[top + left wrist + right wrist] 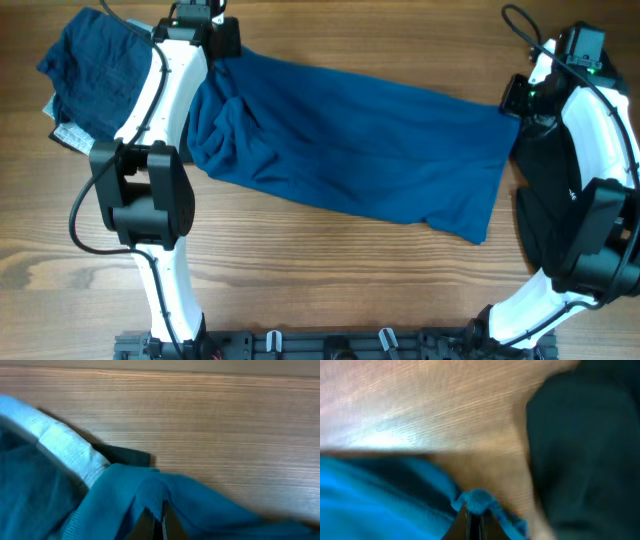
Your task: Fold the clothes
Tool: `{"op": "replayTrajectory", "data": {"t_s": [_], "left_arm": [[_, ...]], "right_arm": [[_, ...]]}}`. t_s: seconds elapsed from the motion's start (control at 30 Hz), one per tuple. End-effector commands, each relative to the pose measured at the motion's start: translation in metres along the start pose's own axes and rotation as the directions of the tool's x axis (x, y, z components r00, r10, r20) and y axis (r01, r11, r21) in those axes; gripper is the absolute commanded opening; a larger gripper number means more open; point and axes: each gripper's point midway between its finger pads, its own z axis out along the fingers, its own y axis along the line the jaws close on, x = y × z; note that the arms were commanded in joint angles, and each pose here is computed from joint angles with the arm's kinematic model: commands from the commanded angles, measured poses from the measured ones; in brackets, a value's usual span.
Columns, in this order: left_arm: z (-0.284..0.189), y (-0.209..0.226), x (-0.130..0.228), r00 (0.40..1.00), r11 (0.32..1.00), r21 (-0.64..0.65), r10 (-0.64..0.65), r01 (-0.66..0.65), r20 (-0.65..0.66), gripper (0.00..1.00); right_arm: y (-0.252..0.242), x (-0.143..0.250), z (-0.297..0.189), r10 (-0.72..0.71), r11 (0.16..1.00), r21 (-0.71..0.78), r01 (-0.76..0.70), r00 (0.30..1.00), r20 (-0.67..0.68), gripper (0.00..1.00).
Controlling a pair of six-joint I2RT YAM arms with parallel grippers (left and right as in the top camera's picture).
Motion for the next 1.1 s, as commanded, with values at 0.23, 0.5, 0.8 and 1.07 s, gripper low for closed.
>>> {"op": "replayTrajectory", "data": {"t_s": [0.23,0.5,0.8,1.07], "left_arm": [[-0.108,0.021,0.03,0.988,0.999,-0.032,0.008,-0.014,-0.155,0.04],[-0.118,0.029,0.086,0.925,0.998,-0.063,0.002,-0.028,-0.38,0.04],[-0.101,0.034,0.149,0.839,0.995,-0.078,0.012,-0.065,-0.544,0.04],[-0.096,0.034,0.14,0.863,0.995,-0.097,-0.03,-0.022,-0.504,1.0]], "right_arm": [[0.021,0.052,-0.073,0.055,0.994,-0.083,-0.068,0.988,-0.142,0.04],[0.005,0.107,-0.051,0.092,0.995,-0.019,-0.103,0.947,-0.308,0.04],[-0.031,0.144,-0.027,0.199,0.979,0.03,-0.203,0.906,-0.373,0.2],[-0.044,0.14,-0.028,0.173,0.983,0.008,-0.182,0.918,-0.357,0.64]]}}
